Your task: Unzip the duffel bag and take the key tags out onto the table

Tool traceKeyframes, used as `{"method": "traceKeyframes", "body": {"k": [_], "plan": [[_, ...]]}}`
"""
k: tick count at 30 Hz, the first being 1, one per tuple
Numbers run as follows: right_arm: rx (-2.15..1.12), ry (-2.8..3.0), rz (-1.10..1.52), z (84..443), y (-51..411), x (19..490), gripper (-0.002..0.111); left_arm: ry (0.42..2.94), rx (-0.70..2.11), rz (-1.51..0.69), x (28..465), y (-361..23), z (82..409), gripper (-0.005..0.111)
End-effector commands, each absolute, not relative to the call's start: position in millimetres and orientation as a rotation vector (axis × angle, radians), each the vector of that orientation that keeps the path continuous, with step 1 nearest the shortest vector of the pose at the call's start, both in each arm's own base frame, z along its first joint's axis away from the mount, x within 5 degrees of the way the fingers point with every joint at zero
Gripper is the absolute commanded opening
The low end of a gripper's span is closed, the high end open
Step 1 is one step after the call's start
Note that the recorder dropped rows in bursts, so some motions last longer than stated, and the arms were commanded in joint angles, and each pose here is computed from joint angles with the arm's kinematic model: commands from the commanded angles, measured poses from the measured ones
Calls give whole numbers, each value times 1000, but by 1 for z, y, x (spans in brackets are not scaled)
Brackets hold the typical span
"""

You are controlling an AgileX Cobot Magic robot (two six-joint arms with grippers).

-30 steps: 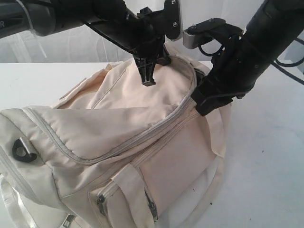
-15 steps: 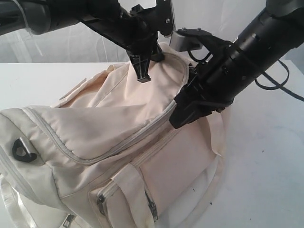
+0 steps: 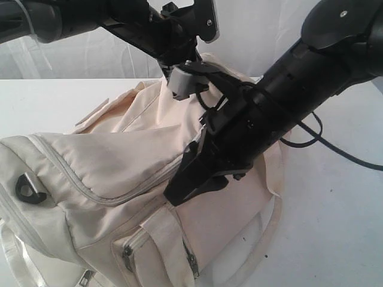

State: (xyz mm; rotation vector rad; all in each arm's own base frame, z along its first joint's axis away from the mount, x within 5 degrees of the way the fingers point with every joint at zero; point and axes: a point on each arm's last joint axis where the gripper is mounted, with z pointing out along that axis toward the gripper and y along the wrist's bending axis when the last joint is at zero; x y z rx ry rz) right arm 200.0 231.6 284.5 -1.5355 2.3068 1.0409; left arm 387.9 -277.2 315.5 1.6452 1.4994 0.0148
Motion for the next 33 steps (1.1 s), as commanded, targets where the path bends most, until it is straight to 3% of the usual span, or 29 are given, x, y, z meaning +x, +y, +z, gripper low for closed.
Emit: {"method": "traceKeyframes", "body": {"k": [1, 33], "plan": [[-1615, 2233, 1086, 289, 245, 182, 0, 1502, 1609, 14, 389, -275, 321, 0], [-1827, 2025, 1212, 257, 324, 113, 0, 1509, 1605, 9, 389, -275, 321, 0]]}}
